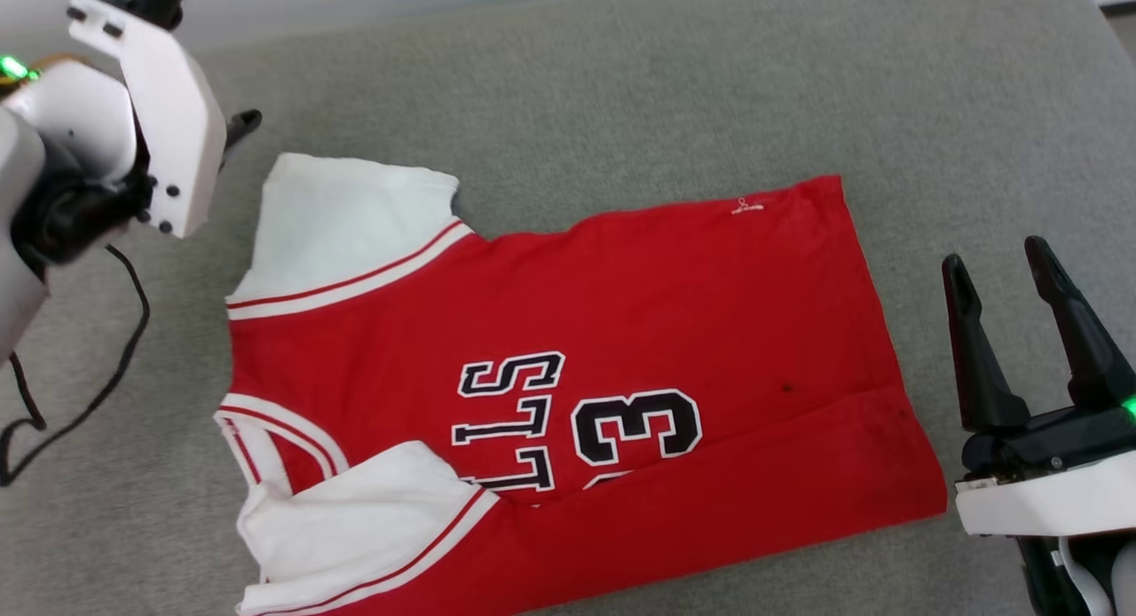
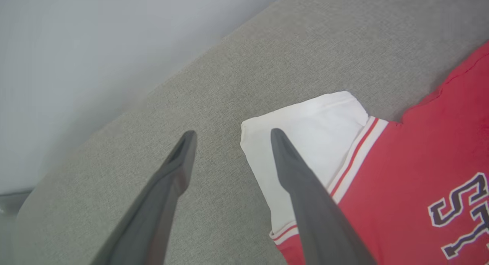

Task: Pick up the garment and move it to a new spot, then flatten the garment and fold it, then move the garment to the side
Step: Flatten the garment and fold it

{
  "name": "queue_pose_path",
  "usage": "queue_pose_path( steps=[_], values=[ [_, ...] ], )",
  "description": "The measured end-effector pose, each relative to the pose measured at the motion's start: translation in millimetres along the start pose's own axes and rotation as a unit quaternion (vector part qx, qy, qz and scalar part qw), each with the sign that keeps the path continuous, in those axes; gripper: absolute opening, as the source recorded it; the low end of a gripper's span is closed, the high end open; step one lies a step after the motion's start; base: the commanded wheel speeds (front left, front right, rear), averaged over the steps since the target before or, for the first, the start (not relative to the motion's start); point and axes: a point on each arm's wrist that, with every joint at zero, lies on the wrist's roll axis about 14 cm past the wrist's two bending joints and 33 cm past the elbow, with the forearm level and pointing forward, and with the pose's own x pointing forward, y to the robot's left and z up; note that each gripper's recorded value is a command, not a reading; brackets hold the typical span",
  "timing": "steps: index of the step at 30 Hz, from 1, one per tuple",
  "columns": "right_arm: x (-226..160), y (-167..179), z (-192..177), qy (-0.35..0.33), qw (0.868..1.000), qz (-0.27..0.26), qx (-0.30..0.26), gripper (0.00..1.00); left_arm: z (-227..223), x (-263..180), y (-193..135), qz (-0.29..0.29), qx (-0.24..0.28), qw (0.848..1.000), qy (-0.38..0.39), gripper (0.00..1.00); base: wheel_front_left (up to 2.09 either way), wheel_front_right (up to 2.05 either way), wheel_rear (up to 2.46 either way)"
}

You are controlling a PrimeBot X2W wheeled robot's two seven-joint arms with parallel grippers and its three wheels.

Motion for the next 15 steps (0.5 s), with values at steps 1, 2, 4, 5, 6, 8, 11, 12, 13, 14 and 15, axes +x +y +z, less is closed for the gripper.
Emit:
queue_pose_path(
  steps=[1,2,4,5,6,8,11,12,13,14,15],
  values=[
    [0.3,-0.6,-3.9,0.005,1.0,-0.003,0.001,1.0,-0.8,5.9,-1.3,-0.006,0.0,1.0,0.016,1.0,0.0,0.0,0.0],
    [0.7,-1.7,-7.7,0.011,1.0,-0.006,0.0,1.0,-1.5,12.2,-3.2,-0.014,0.001,0.999,0.032,1.0,0.0,0.0,0.0],
    [1.6,-3.7,-15.3,0.021,1.0,-0.012,0.001,1.0,-7.0,23.7,-8.1,-0.028,0.004,0.997,0.071,1.0,0.0,0.0,0.0],
    [2.4,-4.3,-19.0,0.026,1.0,-0.013,0.001,1.0,-12.3,29.4,-11.2,-0.036,0.006,0.995,0.096,1.0,0.0,0.0,0.0],
    [3.6,-5.2,-22.3,0.03,0.999,-0.015,0.0,1.0,-17.2,34.3,-13.3,-0.042,0.01,0.992,0.117,1.0,0.0,0.0,0.0],
    [7.0,-6.5,-29.1,0.037,0.999,-0.017,-0.001,1.0,-24.9,42.6,-14.5,-0.048,0.016,0.986,0.158,1.0,0.0,0.0,0.0],
    [11.6,-7.6,-43.7,0.053,0.998,-0.018,0.002,1.0,-30.4,55.1,-11.8,-0.049,0.026,0.979,0.199,1.0,0.0,0.0,0.0],
    [13.6,-7.8,-48.1,0.057,0.998,-0.018,0.002,1.0,-33.2,59.7,-10.6,-0.047,0.03,0.976,0.211,1.0,0.0,0.0,0.0],
    [15.6,-7.6,-53.2,0.062,0.998,-0.017,0.003,1.0,-36.5,64.4,-9.3,-0.046,0.034,0.973,0.224,1.0,0.0,0.0,0.0],
    [17.1,-7.8,-57.8,0.065,0.998,-0.017,0.004,1.0,-40.6,69.2,-8.6,-0.045,0.033,0.97,0.236,1.0,0.0,0.0,0.0],
    [18.6,-7.9,-62.3,0.07,0.997,-0.017,0.005,1.0,-44.7,74.1,-8.7,-0.046,0.032,0.968,0.246,1.0,0.0,0.0,0.0]
  ],
)
